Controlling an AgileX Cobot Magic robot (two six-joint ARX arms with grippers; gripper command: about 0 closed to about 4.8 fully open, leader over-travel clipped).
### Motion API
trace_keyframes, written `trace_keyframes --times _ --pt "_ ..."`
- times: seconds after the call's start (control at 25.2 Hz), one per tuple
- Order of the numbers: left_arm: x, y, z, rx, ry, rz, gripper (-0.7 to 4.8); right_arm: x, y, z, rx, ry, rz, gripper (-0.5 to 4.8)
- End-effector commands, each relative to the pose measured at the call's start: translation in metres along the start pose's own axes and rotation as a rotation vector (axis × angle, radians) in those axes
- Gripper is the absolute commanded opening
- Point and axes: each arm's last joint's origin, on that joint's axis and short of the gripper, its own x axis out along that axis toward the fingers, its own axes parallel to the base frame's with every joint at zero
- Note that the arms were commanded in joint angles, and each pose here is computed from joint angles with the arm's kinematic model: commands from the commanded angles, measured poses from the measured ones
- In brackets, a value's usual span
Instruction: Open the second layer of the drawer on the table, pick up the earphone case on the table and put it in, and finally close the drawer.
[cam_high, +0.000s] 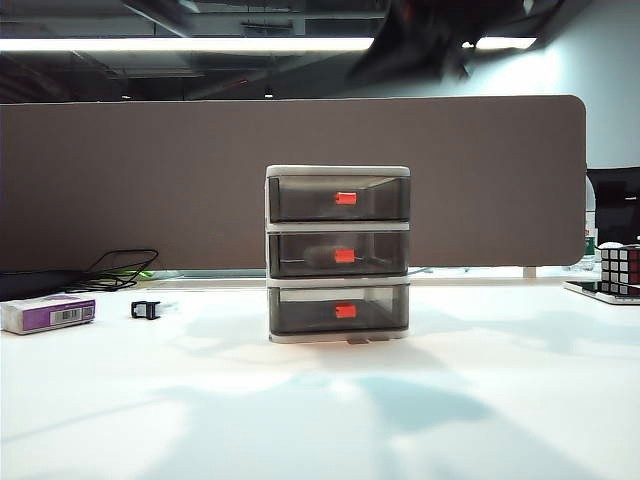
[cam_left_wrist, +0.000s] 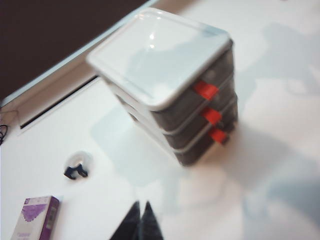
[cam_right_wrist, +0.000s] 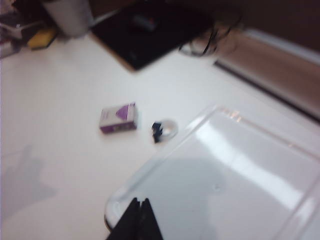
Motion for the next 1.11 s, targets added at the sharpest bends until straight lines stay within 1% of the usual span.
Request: trace_keyframes --times 0.04,0.12,0.2,0.28,0.36,0.44,0.48,0.64,0.71,0.79,0.83,0.87,1.11 --pt "-0.030 0.020 -0.022 -0.159 -0.131 0.007 -0.05 -0.025 0.016 0.010 -0.048 -0.005 -0.027 -0.05" --pt "-0.042 0.027 -0.034 -0.188 -0.177 0.007 -0.05 -0.041 0.026 0.012 -0.065 -0.024 -0.035 -0.05" --pt "-0.052 0.032 -0.047 -0.194 -0.214 0.019 -0.05 -0.055 0.035 0.011 -0.081 -0.048 -0.051 -0.05" --pt "-0.059 0.036 -0.060 -0.182 -0.244 0.070 -0.05 -0.072 0.048 0.002 -0.098 -0.072 -0.094 -0.05" --pt "-0.064 0.038 -0.071 -0.197 -0.263 0.103 -0.05 -0.086 0.058 -0.011 -0.111 -0.091 -0.142 -0.05" --pt "-0.063 0.036 -0.086 -0.212 -0.288 0.091 -0.05 -0.109 0.073 -0.039 -0.118 -0.109 -0.228 -0.05" --pt "-0.062 0.034 -0.091 -0.211 -0.289 0.087 -0.05 -0.116 0.078 -0.048 -0.118 -0.120 -0.238 -0.05" --pt "-0.055 0.028 -0.104 -0.207 -0.293 0.049 -0.05 -0.134 0.092 -0.083 -0.050 -0.171 -0.239 -0.05" --pt "-0.052 0.026 -0.105 -0.281 -0.355 0.033 -0.05 -0.144 0.100 -0.113 -0.006 -0.198 -0.256 -0.05" --pt "-0.050 0.023 -0.107 -0.292 -0.375 0.035 -0.05 -0.148 0.103 -0.126 0.018 -0.212 -0.262 -0.05" --pt "-0.045 0.020 -0.110 -0.279 -0.379 0.038 -0.05 -0.152 0.105 -0.140 0.030 -0.231 -0.298 -0.05" --pt "-0.044 0.019 -0.113 -0.275 -0.377 0.039 -0.05 -0.154 0.107 -0.147 0.036 -0.242 -0.308 -0.05" --pt "-0.030 0.007 -0.128 -0.286 -0.397 0.008 -0.05 -0.163 0.112 -0.178 0.070 -0.274 -0.395 -0.05"
